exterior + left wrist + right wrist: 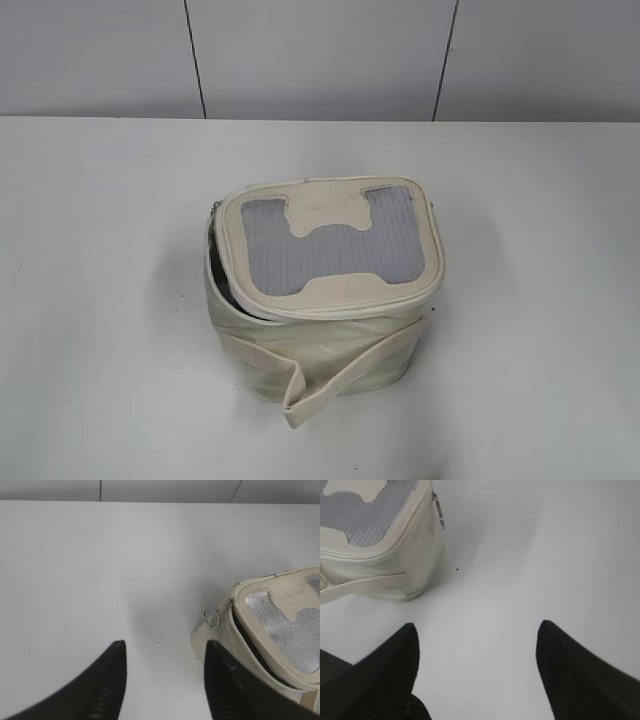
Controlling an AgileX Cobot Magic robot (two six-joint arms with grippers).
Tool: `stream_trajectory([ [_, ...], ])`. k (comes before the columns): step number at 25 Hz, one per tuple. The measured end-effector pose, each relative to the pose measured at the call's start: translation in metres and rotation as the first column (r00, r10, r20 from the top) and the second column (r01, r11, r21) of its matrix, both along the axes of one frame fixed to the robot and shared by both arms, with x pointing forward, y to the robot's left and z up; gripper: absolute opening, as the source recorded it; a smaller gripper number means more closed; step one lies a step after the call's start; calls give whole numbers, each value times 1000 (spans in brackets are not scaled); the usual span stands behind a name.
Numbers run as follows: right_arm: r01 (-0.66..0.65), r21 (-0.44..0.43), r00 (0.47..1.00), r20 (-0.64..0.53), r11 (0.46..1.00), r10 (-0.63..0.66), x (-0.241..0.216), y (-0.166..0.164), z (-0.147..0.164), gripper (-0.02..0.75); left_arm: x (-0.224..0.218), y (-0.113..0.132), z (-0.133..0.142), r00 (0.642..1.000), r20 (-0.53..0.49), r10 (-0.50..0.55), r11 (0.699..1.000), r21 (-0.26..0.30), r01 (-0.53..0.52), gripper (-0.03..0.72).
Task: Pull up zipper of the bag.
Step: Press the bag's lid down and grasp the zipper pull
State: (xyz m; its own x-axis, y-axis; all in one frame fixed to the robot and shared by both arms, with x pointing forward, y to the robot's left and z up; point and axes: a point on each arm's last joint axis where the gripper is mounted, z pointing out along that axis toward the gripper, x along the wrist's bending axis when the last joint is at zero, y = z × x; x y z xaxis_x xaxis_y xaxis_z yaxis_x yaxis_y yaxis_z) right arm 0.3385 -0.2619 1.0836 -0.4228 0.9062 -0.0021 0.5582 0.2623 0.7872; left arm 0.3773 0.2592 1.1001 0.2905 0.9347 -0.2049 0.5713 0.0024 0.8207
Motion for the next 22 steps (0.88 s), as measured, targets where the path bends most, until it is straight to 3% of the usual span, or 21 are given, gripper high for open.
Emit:
stream_trajectory([
  [6, -177, -81, 974, -156, 981, 163, 71, 23, 13, 568, 49, -17, -14, 979, -173, -111, 994, -33, 107, 392],
  [13, -387, -15, 896, -243, 922, 373, 153, 58, 34, 568, 79, -29, -48, 924, -338, -176, 984, -92, 154, 392],
  [18, -544, -27, 808, -287, 839, 515, 202, 101, 37, 568, 92, -34, -69, 889, -405, -213, 977, -115, 182, 392],
  [22, -668, -50, 717, -308, 742, 625, 228, 156, 35, 568, 100, -37, -83, 864, -447, -233, 972, -131, 195, 392],
])
